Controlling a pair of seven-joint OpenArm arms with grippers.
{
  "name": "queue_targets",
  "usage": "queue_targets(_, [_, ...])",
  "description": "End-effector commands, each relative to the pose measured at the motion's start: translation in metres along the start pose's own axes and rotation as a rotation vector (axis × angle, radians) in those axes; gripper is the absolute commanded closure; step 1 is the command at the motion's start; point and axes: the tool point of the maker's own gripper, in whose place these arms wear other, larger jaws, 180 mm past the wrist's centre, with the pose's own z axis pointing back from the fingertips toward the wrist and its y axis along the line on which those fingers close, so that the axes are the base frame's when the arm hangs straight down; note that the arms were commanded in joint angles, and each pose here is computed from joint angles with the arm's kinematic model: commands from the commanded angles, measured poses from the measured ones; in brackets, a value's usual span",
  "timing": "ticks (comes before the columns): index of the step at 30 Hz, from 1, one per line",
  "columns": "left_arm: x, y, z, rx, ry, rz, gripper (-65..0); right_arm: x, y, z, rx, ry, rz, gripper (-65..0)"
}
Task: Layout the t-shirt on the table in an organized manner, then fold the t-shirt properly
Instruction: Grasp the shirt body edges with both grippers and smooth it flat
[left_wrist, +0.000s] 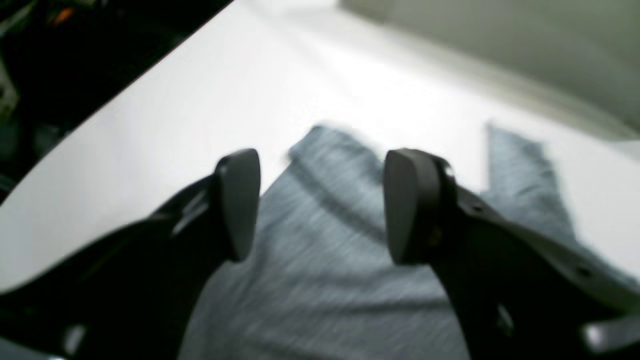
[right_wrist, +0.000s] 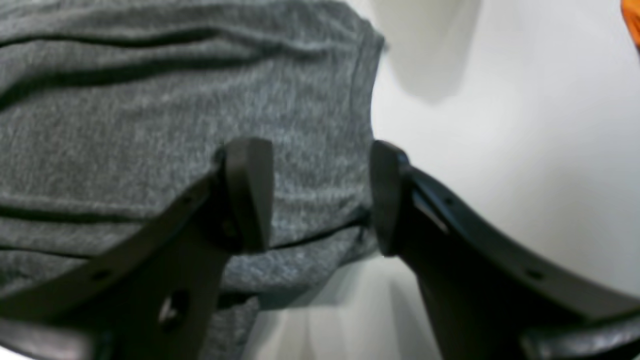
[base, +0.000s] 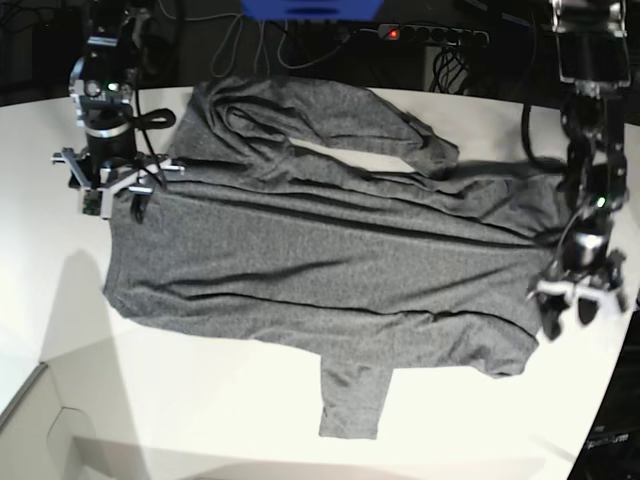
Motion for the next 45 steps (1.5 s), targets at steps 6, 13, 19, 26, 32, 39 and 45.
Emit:
queue_targets(6, [-0.023, -0.065, -0.052, -0.098, 0.133, 0.062, -37.9, 0.014, 0.032, -0.003, 0.076, -0.048, -0.002, -28.8])
queue_targets(13, [-0.084, -0.031, -0.062, 0.017, 0.289, -0.040, -38.1, 0.012, 0.034, -0.052, 0.078, 0.014, -0.022, -28.8])
queue_targets(19, [-0.099, 0.012, -0.051, 0.085, 0.344, -0.086, -38.1, 0.004, 0.037, -0.106, 0.088, 0.091, -0.036, -28.8])
queue_targets(26, [-0.124, 0.036, -0.029, 0.118, 0.405, -0.121, -38.2, -0.022, 0.029, -0.122, 0.081, 0.176, -0.020, -28.8])
queue_targets(32, [-0.142, 0.049, -0.010, 0.133, 0.447, -0.134, -38.1, -0.055, 0.024, -0.091, 0.078, 0.219, 0.005, -28.8])
queue_targets(39, [-0.121, 0.080, 0.009, 0.201, 0.390, -0.095, -38.1, -0.056, 0.020, -0.057, 0.078, 0.188, 0.034, -28.8])
queue_targets(45, [-0.097, 0.080, 0.018, 0.197, 0.318, -0.091, -38.1, -0.052, 0.027, -0.043, 0.120, 0.170, 0.054, -28.7])
